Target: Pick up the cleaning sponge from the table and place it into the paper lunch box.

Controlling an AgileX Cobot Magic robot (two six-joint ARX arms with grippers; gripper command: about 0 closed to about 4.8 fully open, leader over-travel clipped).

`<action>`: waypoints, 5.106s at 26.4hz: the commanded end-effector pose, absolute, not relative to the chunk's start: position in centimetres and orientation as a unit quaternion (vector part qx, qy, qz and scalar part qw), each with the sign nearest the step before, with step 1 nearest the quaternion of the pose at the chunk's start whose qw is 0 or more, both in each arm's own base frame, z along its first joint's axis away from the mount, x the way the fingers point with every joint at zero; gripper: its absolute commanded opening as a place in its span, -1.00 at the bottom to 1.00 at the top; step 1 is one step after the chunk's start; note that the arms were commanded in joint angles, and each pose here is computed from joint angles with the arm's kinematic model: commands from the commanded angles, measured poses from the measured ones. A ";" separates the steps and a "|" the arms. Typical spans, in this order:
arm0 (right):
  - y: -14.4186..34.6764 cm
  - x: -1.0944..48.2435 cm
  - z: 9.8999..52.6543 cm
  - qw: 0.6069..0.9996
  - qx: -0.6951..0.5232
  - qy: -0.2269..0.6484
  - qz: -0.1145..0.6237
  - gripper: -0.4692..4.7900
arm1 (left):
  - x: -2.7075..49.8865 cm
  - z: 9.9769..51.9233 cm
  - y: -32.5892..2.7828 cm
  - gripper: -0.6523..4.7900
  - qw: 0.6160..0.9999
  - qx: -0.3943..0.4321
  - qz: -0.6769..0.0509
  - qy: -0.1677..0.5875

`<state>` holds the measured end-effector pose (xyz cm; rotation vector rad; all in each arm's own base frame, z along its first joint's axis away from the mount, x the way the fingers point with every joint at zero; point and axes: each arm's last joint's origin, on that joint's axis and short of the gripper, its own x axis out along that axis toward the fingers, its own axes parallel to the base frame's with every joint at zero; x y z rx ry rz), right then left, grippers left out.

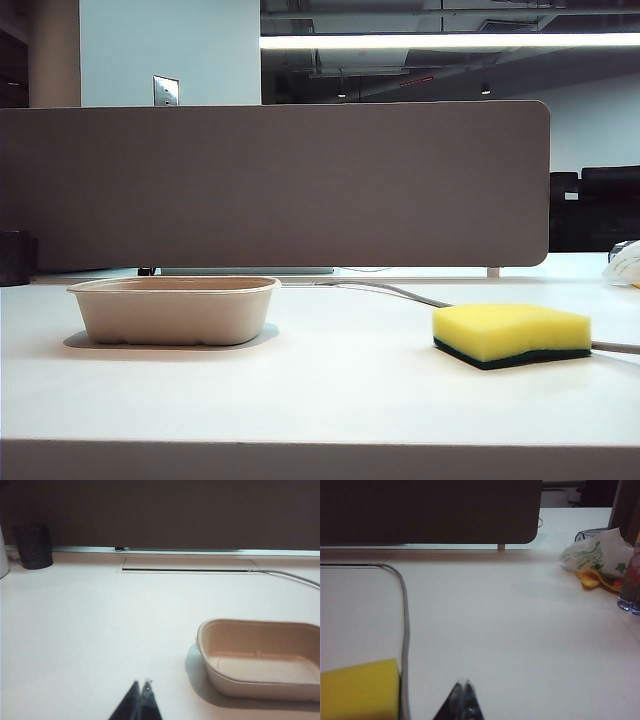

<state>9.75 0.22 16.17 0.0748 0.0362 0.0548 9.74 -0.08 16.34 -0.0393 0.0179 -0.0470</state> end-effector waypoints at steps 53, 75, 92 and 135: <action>13.6 29.2 22.3 0.749 -0.258 0.545 0.276 1.00 | 8.3 14.3 -7.3 -0.78 0.922 0.025 -0.363 0.130; 16.1 30.3 14.6 0.669 -0.238 0.642 0.289 -0.77 | 8.3 14.3 -7.3 -0.78 0.922 0.026 -0.363 0.133; 20.0 30.3 20.9 0.749 -0.136 0.524 0.383 -0.84 | 9.2 14.6 -5.8 -0.78 0.948 0.009 -0.296 0.117; 34.2 33.6 25.5 0.747 -0.133 0.438 0.482 1.00 | 10.0 15.2 -3.6 -0.78 0.977 -0.008 -0.192 0.086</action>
